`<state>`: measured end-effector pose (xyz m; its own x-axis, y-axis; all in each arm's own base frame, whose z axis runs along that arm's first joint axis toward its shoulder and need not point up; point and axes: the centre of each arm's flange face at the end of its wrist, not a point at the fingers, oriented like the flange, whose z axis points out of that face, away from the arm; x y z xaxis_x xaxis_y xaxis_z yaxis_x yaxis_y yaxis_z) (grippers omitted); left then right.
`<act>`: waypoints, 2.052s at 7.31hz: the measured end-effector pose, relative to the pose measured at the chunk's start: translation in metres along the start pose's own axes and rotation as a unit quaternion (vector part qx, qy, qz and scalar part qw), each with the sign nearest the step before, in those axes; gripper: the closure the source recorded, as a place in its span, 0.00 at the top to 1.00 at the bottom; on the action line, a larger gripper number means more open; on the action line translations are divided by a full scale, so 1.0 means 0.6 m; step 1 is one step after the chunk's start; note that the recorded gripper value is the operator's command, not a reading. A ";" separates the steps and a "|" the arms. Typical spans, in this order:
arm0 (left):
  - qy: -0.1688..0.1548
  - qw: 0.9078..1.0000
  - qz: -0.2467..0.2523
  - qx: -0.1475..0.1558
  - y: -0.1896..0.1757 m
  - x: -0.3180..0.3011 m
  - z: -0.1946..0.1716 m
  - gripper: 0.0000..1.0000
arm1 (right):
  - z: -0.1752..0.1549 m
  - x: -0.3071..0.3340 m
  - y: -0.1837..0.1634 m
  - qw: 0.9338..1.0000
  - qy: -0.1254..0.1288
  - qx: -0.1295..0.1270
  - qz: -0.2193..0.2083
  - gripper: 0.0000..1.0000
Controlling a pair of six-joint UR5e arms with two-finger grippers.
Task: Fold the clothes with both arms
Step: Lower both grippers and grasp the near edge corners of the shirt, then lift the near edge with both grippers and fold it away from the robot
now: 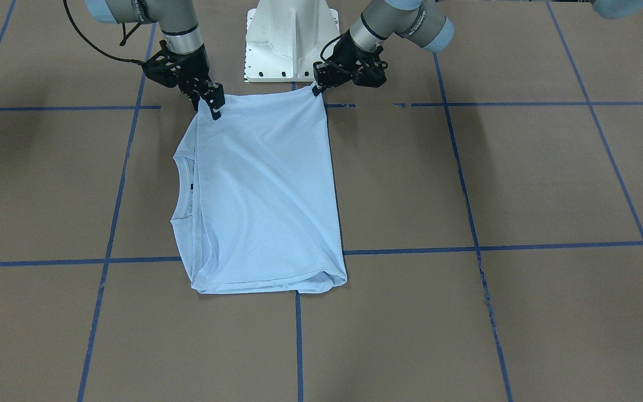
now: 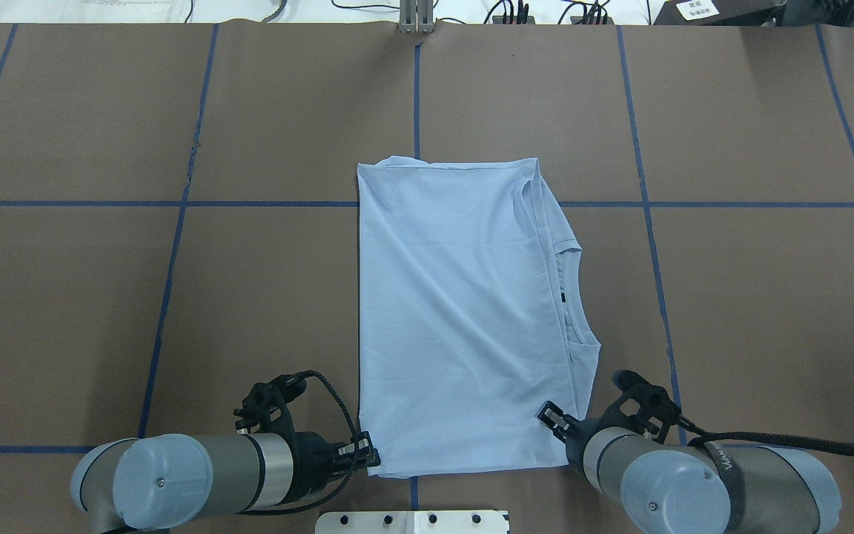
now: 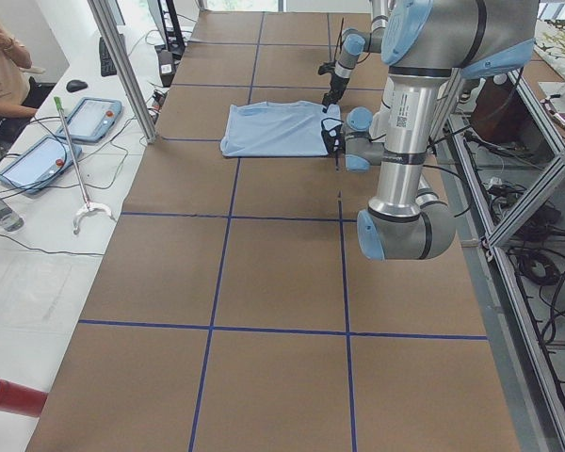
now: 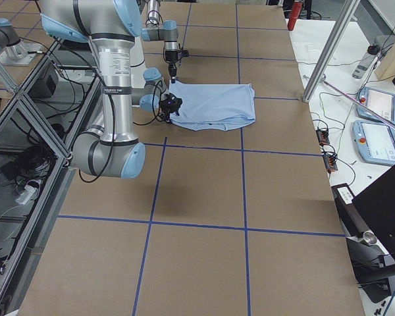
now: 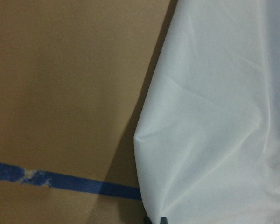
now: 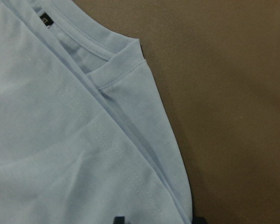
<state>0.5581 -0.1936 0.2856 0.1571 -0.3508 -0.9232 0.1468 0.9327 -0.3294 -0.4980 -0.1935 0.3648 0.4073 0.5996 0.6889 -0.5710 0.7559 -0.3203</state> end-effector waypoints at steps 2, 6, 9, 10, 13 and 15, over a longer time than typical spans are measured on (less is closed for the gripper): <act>0.000 1.000 0.000 -0.001 0.001 0.000 0.000 0.00 | -0.002 -0.002 0.000 1.000 -0.002 0.001 0.003 0.00; 0.035 0.999 0.002 -0.017 0.010 0.034 -0.093 0.00 | -0.079 -0.035 -0.015 0.999 -0.039 -0.020 0.015 0.00; 0.053 0.998 0.003 -0.030 0.032 0.076 -0.248 0.00 | -0.221 -0.066 -0.031 0.998 -0.046 -0.046 0.021 0.00; 0.050 0.998 0.002 -0.030 0.042 0.098 -0.278 0.00 | -0.248 -0.069 -0.031 0.997 -0.045 -0.053 0.021 0.00; 0.043 0.999 0.008 0.015 0.003 0.157 -0.287 0.00 | -0.225 -0.123 -0.022 0.998 -0.041 -0.036 0.016 0.00; 0.028 0.997 0.032 0.065 -0.069 0.203 -0.271 0.00 | -0.197 -0.204 -0.065 0.999 -0.035 -0.006 0.006 0.00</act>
<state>0.4124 -0.2613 0.1550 0.1160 -0.2831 -0.9521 0.2651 0.9326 -0.2450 -0.4417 -0.2653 0.2162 0.3487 0.5891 0.7290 -0.5670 0.7519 -0.3364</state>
